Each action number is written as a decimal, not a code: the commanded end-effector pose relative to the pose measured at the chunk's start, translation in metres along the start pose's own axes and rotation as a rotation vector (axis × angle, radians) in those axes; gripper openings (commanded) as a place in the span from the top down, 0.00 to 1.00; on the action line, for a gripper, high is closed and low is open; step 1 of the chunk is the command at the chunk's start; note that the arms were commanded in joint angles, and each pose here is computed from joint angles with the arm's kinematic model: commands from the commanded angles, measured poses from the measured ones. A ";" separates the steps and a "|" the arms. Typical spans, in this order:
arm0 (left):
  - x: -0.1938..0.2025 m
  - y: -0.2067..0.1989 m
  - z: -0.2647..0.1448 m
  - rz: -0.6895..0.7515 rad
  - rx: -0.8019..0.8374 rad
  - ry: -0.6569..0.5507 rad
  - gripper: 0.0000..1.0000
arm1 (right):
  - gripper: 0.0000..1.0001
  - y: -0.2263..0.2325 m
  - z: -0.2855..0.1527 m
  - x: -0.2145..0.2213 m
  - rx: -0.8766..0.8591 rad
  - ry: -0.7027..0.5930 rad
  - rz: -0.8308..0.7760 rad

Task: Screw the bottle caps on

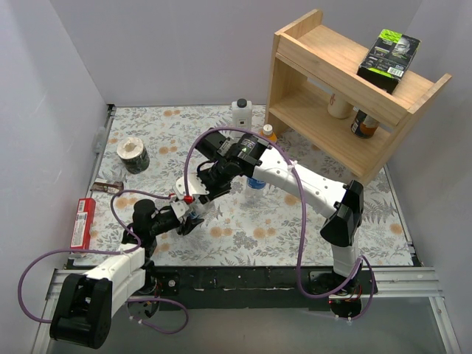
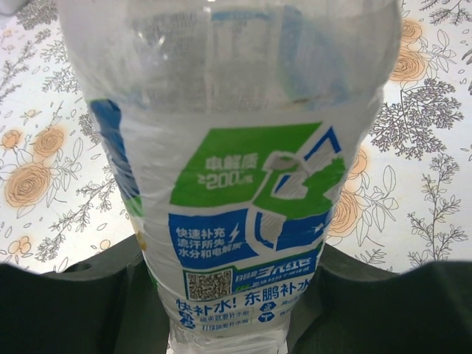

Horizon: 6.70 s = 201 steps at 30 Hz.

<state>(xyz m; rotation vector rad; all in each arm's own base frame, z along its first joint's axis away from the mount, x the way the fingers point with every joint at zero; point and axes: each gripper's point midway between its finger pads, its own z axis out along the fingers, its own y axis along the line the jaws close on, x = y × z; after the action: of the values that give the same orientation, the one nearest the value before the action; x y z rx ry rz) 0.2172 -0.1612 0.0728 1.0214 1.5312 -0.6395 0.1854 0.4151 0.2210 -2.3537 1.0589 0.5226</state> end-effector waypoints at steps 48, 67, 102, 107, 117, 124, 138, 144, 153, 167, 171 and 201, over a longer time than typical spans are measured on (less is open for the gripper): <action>-0.166 0.188 -0.130 -0.440 -0.954 -0.248 1.00 | 0.36 0.060 0.161 0.094 -0.212 0.153 0.279; -0.154 0.184 -0.104 -0.457 -0.817 -0.218 1.00 | 0.39 0.047 0.121 0.087 -0.185 -0.067 0.281; -0.135 0.176 -0.094 -0.486 -0.775 -0.195 1.00 | 0.54 0.037 0.145 0.104 -0.157 -0.011 0.289; -0.133 0.175 -0.093 -0.487 -0.770 -0.187 1.00 | 0.53 0.041 0.147 0.105 -0.166 -0.002 0.279; -0.128 0.172 -0.091 -0.488 -0.760 -0.174 1.00 | 0.53 0.044 0.151 0.103 -0.174 -0.006 0.268; -0.123 0.170 -0.090 -0.489 -0.752 -0.166 1.00 | 0.60 0.049 0.151 0.107 -0.182 0.011 0.261; -0.112 0.158 -0.078 -0.482 -0.667 -0.150 1.00 | 0.64 0.054 0.147 0.114 -0.161 0.037 0.265; -0.106 0.120 -0.048 -0.366 -0.374 -0.137 1.00 | 0.72 0.037 0.085 0.091 -0.099 0.007 0.267; -0.074 0.045 0.008 -0.089 0.094 -0.114 1.00 | 0.74 0.049 -0.052 0.027 -0.031 -0.099 0.246; -0.068 -0.036 0.040 0.144 0.331 -0.205 1.00 | 0.76 0.031 -0.103 -0.015 0.034 -0.138 0.303; -0.060 -0.049 0.040 0.102 0.364 -0.196 1.00 | 0.76 0.031 -0.100 -0.017 0.034 -0.121 0.289; -0.076 -0.046 0.037 0.086 0.311 -0.241 1.00 | 0.74 0.030 -0.060 -0.022 -0.031 -0.141 0.231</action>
<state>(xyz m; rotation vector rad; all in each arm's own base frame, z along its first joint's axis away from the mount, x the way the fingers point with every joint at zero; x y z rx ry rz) 0.1900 -0.2316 0.1115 1.2055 1.2744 -0.9683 0.1633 0.3721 0.2745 -2.1761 1.3059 0.7449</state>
